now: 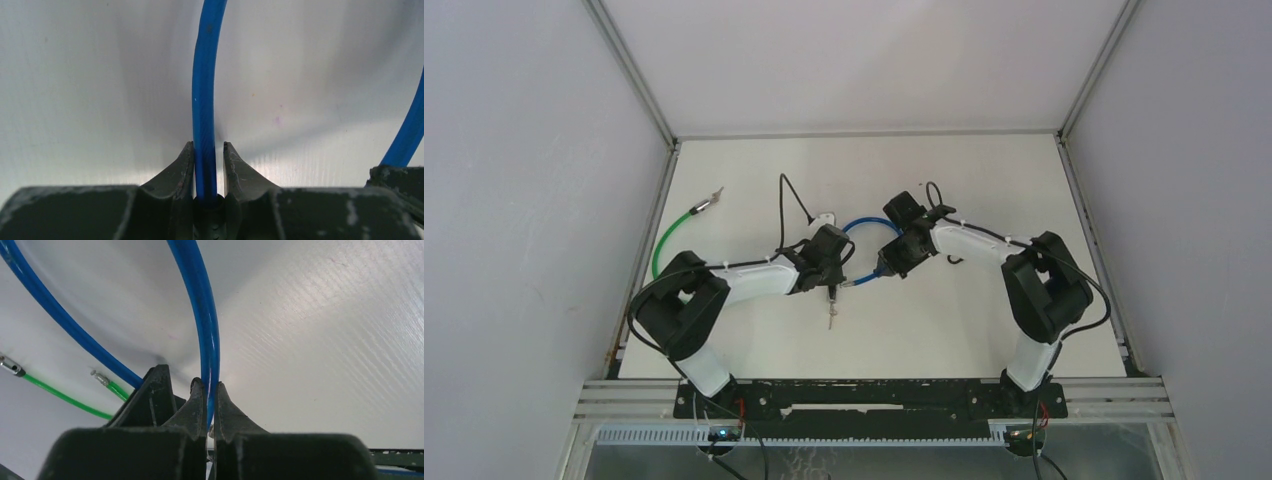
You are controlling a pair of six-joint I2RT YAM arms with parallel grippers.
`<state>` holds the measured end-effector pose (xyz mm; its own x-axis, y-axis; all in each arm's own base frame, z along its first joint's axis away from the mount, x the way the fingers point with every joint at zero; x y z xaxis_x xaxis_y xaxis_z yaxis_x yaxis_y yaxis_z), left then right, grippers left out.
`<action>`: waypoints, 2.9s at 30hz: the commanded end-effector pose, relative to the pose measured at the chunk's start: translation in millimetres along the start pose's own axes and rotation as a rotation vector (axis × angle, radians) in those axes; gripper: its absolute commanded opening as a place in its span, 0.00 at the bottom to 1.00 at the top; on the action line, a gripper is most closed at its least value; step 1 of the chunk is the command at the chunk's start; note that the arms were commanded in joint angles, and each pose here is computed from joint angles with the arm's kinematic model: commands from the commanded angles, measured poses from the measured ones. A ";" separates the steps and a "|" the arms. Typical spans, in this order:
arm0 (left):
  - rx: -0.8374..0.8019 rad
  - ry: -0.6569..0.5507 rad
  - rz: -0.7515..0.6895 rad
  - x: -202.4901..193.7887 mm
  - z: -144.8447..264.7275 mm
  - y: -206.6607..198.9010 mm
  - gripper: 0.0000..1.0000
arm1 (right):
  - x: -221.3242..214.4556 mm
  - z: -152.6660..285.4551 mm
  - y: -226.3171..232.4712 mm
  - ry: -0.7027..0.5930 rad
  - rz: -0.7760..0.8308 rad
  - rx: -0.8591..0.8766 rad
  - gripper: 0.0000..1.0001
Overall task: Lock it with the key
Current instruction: Lock the lock.
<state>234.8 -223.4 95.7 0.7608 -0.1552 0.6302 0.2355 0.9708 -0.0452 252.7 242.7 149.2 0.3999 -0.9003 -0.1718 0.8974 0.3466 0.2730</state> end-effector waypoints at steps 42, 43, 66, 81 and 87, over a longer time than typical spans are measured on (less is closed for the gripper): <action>-0.033 0.068 0.008 -1.2 15.4 -28.7 0.00 | -14.9 -14.1 18.8 -0.067 -0.027 -0.194 0.00; -0.026 0.062 0.006 -0.2 15.8 -28.1 0.00 | -15.2 -13.9 18.5 -0.066 -0.023 -0.195 0.00; -0.122 -0.036 0.042 9.5 25.0 -33.5 0.00 | -19.7 -12.9 16.8 -0.074 -0.009 -0.187 0.00; -0.074 -0.013 0.018 -0.5 15.0 -33.2 0.00 | -20.8 -6.1 18.3 -0.014 -0.049 -0.201 0.00; -0.049 -0.051 0.004 3.0 15.9 -38.9 0.00 | -27.2 -4.3 16.6 0.032 -0.061 -0.220 0.00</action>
<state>215.1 -240.3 102.3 0.7822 -0.1750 0.5980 0.2481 0.9678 -0.0413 255.7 255.3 133.6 0.3580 -0.9298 -0.0848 0.9333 0.3591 0.0029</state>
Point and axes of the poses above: each gripper's point midway between its finger pads, its own z axis back along the fingers, its own y axis along the line the jaws close on, x = y × z, the point moved 10 cm from there along z, back along the fingers, and after that the axes turned 15 degrees about -z, right-handed, at the moved point
